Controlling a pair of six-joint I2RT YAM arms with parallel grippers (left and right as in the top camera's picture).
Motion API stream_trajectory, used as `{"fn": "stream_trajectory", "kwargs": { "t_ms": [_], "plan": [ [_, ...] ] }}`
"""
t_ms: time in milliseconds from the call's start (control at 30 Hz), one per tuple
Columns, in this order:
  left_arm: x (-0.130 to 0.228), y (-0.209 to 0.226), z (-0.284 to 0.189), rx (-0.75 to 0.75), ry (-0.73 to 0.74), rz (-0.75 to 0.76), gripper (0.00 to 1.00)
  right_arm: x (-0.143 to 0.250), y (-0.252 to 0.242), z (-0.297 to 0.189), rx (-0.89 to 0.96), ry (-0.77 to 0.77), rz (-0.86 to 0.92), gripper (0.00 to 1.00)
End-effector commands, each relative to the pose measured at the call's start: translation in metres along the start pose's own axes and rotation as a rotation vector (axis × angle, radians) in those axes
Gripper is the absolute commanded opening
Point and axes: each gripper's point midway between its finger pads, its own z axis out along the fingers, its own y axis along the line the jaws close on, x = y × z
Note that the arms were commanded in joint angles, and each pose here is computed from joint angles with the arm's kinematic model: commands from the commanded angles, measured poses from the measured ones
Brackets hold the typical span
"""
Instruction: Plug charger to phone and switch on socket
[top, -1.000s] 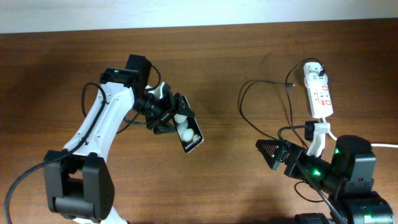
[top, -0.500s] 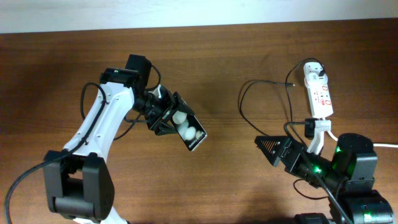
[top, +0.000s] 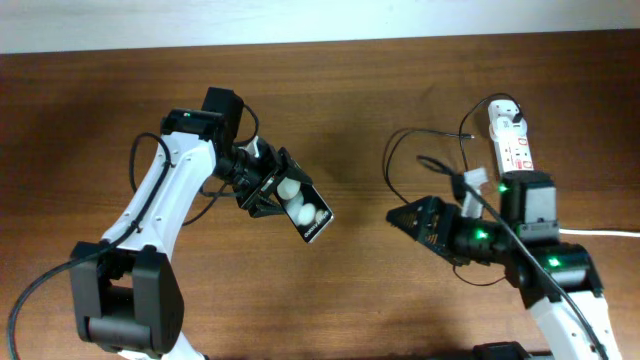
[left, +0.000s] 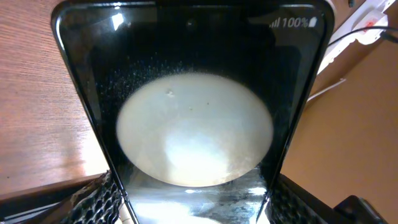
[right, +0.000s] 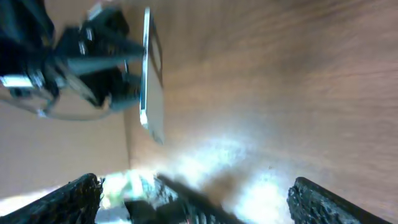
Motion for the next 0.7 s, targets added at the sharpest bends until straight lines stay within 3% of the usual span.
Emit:
{"fn": "stream_trajectory", "kwargs": {
  "t_ms": [0,100,200,233,367,400,500,667],
  "plan": [
    [-0.003,-0.003,-0.006,0.002,-0.047,-0.064,0.7,0.01,0.004,0.012,0.047,0.024,-0.145,0.99],
    [-0.005,-0.005,-0.007,0.007,-0.057,-0.105,0.69,0.008,0.032,0.028,0.016,-0.022,-0.295,0.99],
    [-0.006,-0.005,-0.007,0.011,-0.057,-0.19,0.72,-0.007,0.025,0.042,0.192,-0.218,-0.153,0.99],
    [-0.006,-0.007,-0.007,0.022,-0.056,-0.184,0.72,-0.008,0.032,0.049,0.19,-0.242,-0.189,0.99],
    [0.001,-0.016,-0.007,0.066,-0.007,-0.18,0.72,0.0,0.059,0.108,0.11,-0.205,-0.287,1.0],
    [0.005,-0.02,-0.007,0.086,0.016,-0.179,0.72,-0.003,0.053,0.123,0.125,-0.196,-0.283,0.96],
    [0.009,-0.023,-0.007,0.105,0.036,-0.161,0.72,-0.001,0.045,0.154,0.107,-0.138,-0.278,0.7],
    [0.011,-0.024,-0.008,0.109,0.048,-0.16,0.72,-0.006,0.064,0.155,0.031,-0.161,-0.299,0.32]
  ]
}}
